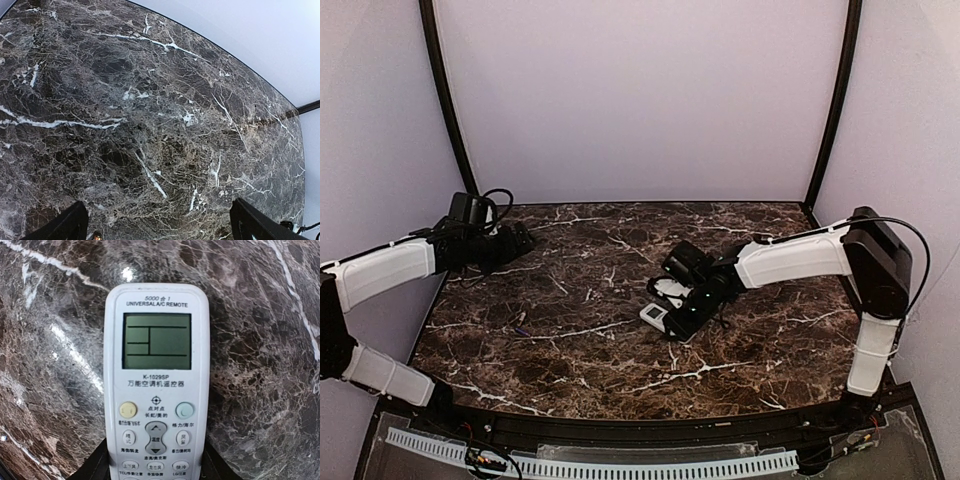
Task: Load the batteries into the remote control
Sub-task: Move the remote control to the center of the board.
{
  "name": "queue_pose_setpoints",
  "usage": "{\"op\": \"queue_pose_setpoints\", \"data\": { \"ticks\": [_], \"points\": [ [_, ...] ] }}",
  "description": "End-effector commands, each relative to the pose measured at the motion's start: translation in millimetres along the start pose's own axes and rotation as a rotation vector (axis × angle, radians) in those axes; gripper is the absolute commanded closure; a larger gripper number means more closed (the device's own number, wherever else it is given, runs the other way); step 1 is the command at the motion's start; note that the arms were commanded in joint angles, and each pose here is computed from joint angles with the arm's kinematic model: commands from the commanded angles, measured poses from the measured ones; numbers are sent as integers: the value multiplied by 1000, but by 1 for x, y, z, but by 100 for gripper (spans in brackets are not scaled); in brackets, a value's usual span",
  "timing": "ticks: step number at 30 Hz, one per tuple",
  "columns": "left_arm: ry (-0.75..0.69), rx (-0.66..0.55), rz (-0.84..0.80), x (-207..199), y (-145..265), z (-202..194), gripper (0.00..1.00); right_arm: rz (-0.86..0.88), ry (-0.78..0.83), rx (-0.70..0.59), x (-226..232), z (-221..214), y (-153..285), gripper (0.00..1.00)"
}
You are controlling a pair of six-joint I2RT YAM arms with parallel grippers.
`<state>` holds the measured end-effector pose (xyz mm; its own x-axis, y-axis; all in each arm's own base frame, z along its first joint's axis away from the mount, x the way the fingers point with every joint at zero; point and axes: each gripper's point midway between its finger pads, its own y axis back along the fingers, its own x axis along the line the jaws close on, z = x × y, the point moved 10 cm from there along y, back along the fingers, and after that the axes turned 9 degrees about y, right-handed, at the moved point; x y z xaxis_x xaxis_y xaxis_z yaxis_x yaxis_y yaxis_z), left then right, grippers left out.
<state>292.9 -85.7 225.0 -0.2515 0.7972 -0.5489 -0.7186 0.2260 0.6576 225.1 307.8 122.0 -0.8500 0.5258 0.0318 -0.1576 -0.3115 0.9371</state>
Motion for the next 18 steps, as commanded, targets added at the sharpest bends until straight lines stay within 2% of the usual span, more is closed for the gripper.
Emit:
{"op": "queue_pose_setpoints", "data": {
  "ticks": [1,2,5,8,12,18],
  "points": [
    [-40,-24,1,-9,-1,5,0,4,-56,29,-2,-12,-3,59],
    [-43,-28,5,-10,-2,6,0,9,-57,37,-2,-13,-4,56],
    [-48,-33,8,-11,-2,6,0,25,-50,70,-1,-14,-7,36],
    [-48,-34,2,-12,-2,6,0,25,-40,89,-1,-11,-6,26],
    [-64,-33,-12,-14,0,6,0,23,-21,107,-2,-2,-7,21],
    [-85,-38,-17,-13,4,5,0,34,4,115,-4,19,-16,21]
  ]
}}
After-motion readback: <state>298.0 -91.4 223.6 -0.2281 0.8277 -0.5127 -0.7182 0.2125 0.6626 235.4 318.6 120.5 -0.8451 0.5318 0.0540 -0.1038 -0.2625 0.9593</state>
